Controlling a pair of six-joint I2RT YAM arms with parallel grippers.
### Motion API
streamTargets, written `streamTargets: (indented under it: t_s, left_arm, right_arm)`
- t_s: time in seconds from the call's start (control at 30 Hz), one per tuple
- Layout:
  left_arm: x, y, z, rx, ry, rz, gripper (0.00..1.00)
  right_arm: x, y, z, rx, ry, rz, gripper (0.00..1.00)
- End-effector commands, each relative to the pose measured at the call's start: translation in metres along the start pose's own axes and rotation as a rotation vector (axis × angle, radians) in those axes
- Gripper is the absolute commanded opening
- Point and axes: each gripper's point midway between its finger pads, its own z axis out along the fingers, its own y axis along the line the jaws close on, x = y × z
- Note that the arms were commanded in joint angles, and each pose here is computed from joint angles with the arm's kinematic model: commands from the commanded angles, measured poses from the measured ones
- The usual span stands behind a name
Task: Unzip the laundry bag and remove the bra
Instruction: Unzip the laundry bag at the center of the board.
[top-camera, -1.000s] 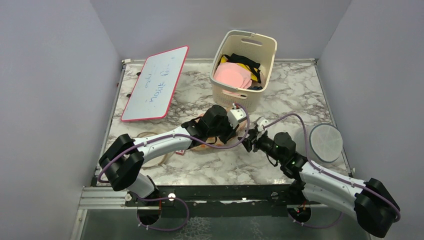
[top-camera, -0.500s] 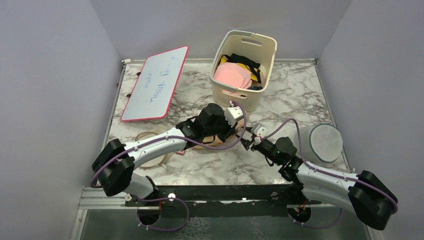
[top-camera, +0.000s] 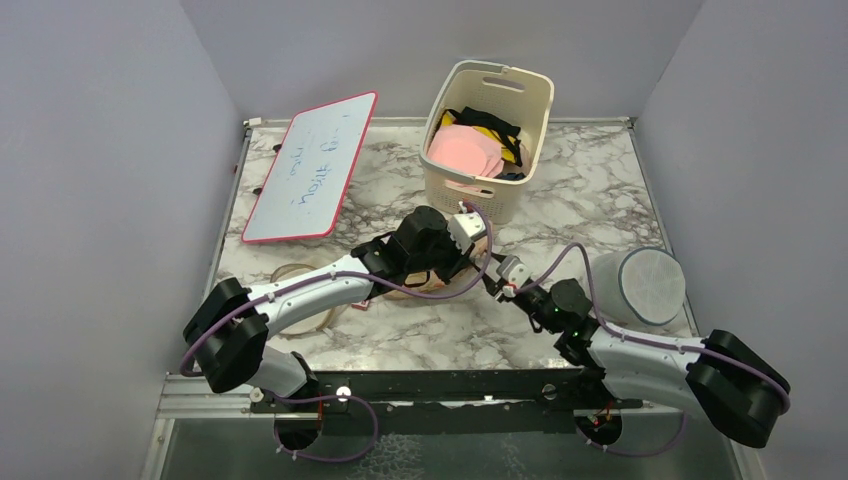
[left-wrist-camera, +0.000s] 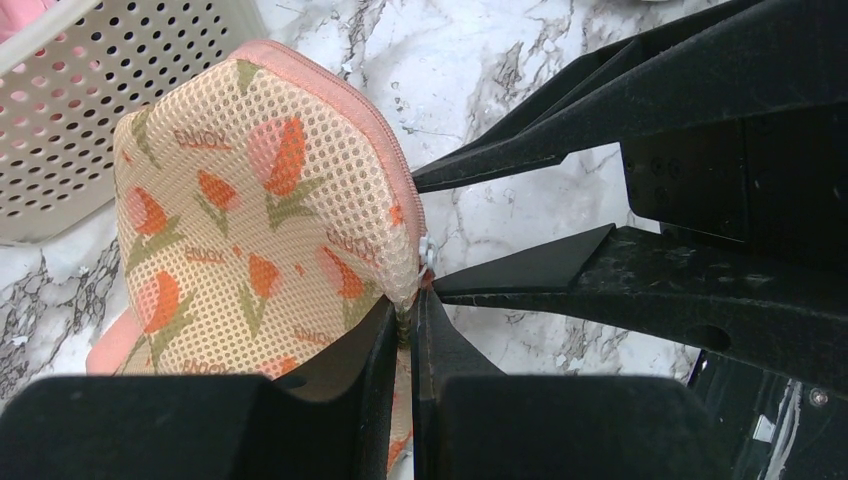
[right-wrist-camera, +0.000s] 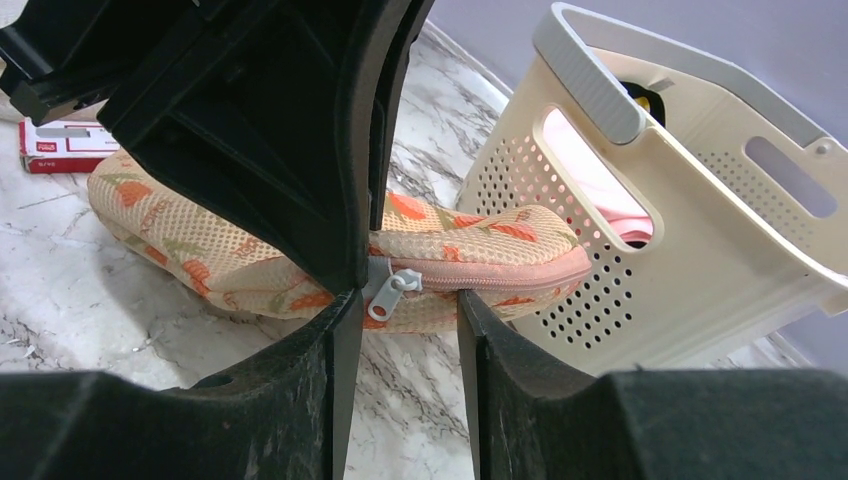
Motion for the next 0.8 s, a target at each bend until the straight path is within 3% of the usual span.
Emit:
streamTargets:
  t_s: [0.0, 0.33, 0.77]
  left_arm:
    - [-0.018, 0.001, -0.006, -0.007, -0.06, 0.012, 0.0]
    - [-0.016, -0.001, -0.004, 0.008, -0.056, 0.002, 0.0]
    - [-0.014, 0.003, -0.003, -0.004, -0.046, -0.001, 0.0]
  right_arm:
    - [-0.016, -0.006, 0.004, 0.029, -0.061, -0.011, 0.38]
    - [0.001, -0.009, 0.01, 0.132, 0.021, 0.006, 0.43]
    - [-0.002, -0.028, 0.004, 0.265, 0.012, 0.112, 0.33]
